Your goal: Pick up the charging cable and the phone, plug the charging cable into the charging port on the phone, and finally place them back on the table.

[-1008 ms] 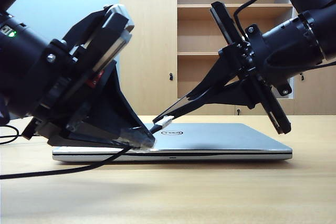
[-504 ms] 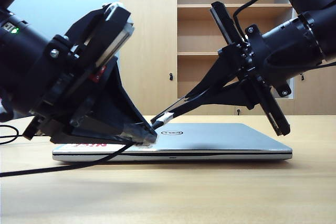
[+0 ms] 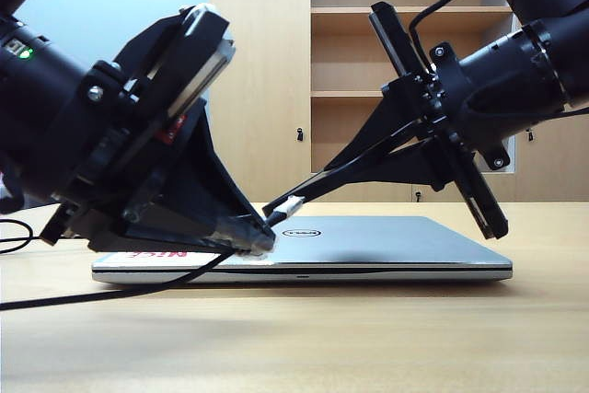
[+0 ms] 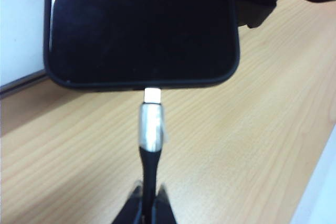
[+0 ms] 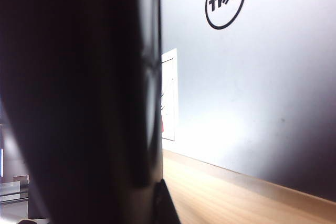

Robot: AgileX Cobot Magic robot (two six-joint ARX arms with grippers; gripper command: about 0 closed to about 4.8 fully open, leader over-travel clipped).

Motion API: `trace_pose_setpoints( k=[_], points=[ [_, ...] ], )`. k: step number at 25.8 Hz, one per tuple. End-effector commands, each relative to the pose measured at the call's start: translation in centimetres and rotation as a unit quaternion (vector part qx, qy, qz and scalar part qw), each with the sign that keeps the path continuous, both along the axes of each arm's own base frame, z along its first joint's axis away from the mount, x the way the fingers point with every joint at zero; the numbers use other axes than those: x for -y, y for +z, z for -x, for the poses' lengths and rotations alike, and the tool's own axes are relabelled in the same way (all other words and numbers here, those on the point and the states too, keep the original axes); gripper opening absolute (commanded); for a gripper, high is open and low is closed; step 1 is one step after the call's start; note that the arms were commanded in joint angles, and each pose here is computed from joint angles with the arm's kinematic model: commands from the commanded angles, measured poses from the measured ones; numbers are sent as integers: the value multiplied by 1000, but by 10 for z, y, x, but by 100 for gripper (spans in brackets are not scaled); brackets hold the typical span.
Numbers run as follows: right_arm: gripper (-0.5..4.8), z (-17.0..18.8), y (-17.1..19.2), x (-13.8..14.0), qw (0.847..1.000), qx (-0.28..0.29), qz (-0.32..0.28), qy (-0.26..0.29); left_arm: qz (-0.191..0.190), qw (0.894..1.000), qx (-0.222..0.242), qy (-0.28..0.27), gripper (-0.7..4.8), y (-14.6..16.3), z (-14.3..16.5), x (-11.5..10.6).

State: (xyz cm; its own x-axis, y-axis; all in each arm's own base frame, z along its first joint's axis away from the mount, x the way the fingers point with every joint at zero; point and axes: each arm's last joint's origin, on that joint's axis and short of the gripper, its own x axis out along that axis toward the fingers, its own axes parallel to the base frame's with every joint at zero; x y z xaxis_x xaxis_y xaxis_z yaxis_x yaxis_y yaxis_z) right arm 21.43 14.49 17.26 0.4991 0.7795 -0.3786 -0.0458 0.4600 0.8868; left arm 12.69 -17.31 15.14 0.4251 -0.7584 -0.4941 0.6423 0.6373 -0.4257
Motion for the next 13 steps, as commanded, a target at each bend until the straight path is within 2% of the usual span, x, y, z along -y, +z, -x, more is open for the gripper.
trace_pose_setpoints(
  k=[1, 13],
  points=[
    [-5, -1, 8, -2, 999, 35, -14, 20, 12, 1000, 0, 4, -6, 2, -1, 1],
    [-5, -1, 10, -3, 998, 50, -17, 36, 32, 999, 8, 7, -6, 6, -2, 2]
  ],
)
